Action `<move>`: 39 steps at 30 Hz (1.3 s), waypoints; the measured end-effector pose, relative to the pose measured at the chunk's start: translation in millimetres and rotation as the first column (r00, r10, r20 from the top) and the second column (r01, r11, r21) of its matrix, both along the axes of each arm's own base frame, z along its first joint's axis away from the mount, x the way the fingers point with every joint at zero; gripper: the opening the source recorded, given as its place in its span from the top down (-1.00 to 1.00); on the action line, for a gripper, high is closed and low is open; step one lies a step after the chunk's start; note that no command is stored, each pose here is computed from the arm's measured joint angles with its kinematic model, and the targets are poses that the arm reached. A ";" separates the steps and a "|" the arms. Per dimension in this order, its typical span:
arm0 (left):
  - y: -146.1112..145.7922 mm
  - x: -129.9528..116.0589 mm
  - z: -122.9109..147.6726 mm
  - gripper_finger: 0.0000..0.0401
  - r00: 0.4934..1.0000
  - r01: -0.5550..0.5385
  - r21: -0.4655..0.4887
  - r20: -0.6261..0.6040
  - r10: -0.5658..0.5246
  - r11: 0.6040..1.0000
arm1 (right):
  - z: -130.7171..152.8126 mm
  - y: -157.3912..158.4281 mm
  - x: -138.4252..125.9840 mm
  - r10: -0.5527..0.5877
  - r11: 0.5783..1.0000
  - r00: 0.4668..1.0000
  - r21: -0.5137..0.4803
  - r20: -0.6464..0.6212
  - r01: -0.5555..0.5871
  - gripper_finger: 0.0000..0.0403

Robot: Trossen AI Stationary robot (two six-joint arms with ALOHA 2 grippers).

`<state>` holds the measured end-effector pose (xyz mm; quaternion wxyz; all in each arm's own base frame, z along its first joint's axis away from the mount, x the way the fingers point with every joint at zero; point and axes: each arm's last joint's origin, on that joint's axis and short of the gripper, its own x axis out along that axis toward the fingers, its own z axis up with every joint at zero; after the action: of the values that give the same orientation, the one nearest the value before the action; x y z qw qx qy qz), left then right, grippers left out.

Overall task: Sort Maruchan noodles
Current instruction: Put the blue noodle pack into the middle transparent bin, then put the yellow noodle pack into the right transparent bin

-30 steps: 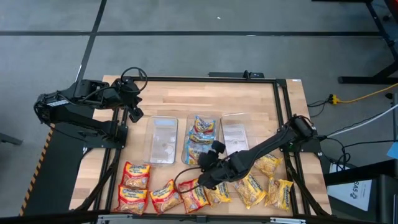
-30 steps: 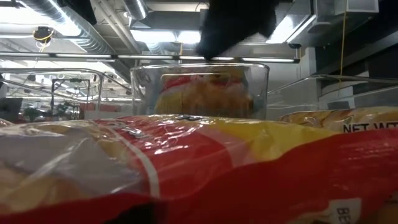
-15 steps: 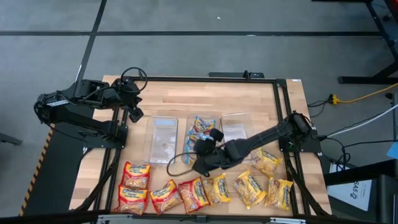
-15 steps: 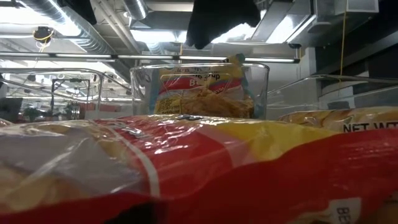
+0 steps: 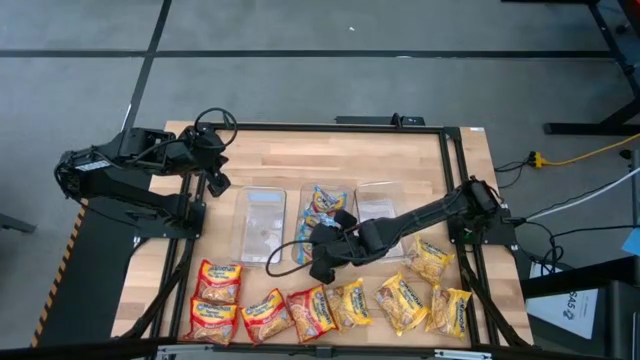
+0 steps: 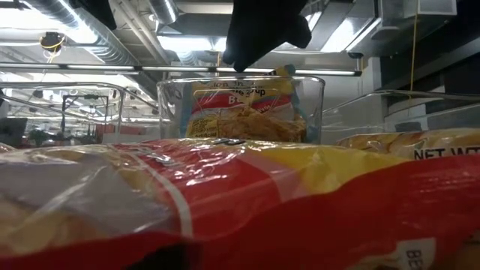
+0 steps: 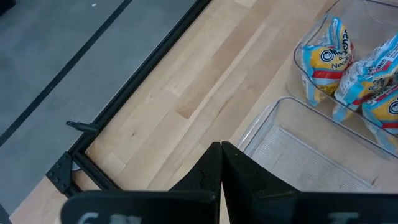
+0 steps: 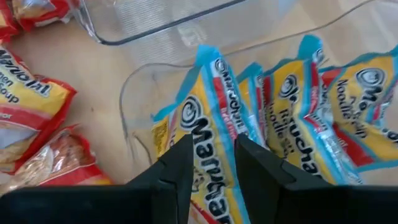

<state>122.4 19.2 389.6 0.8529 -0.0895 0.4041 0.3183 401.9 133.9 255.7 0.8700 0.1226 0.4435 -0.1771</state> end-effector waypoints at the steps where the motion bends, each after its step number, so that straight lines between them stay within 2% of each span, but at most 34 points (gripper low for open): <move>1: 0.0 0.0 0.0 1.00 1.000 0.001 0.000 0.000 -0.001 1.000 | -1.9 0.2 0.9 -0.001 1.000 1.000 0.001 -0.004 0.001 0.43; 8: -0.1 -0.1 0.0 1.00 1.000 0.001 0.000 0.000 -0.001 1.000 | -33.0 5.8 10.1 0.036 0.998 0.995 0.052 -0.098 -0.031 0.43; 14: 0.0 -0.1 0.1 1.00 1.000 0.001 0.000 0.000 -0.001 1.000 | -31.3 5.8 9.4 0.023 0.997 0.995 0.078 -0.096 -0.016 0.43; 22: 0.0 -0.1 0.0 1.00 1.000 0.000 0.001 -0.001 0.000 1.000 | 12.5 4.2 6.6 0.011 0.997 1.000 0.070 -0.028 -0.009 0.43; 24: 0.0 -0.1 0.1 1.00 1.000 0.000 0.001 0.000 0.000 1.000 | 24.2 2.2 4.6 -0.010 1.000 0.999 0.025 -0.031 0.011 0.43; 28: 0.0 -0.1 0.0 1.00 1.000 0.000 0.000 0.000 0.000 1.000 | 48.2 -9.6 -5.6 -0.095 0.987 0.993 -0.133 -0.071 0.085 0.43; 31: -0.1 -0.1 0.0 1.00 1.000 0.000 0.000 0.000 0.000 1.000 | 68.9 -20.3 -15.3 -0.155 0.973 0.982 -0.190 -0.110 0.132 0.43; 34: 0.0 -0.1 0.0 1.00 1.000 0.000 0.000 0.000 0.000 1.000 | 86.5 -29.2 -31.5 -0.163 0.963 0.962 -0.247 -0.220 0.107 0.43; 36: 0.0 -0.1 0.0 1.00 1.000 -0.001 0.000 0.000 0.001 1.000 | 92.9 -32.2 -36.4 -0.154 0.963 0.961 -0.255 -0.232 0.092 0.43; 39: 0.0 -0.1 -0.2 1.00 1.000 -0.002 0.000 -0.001 0.002 1.000 | 100.0 -38.6 -50.9 -0.096 0.982 0.957 -0.185 -0.274 0.046 0.43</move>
<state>122.3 19.2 389.4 0.8524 -0.0899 0.4045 0.3190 351.0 95.3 355.7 0.7984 0.0345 0.5408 -0.2625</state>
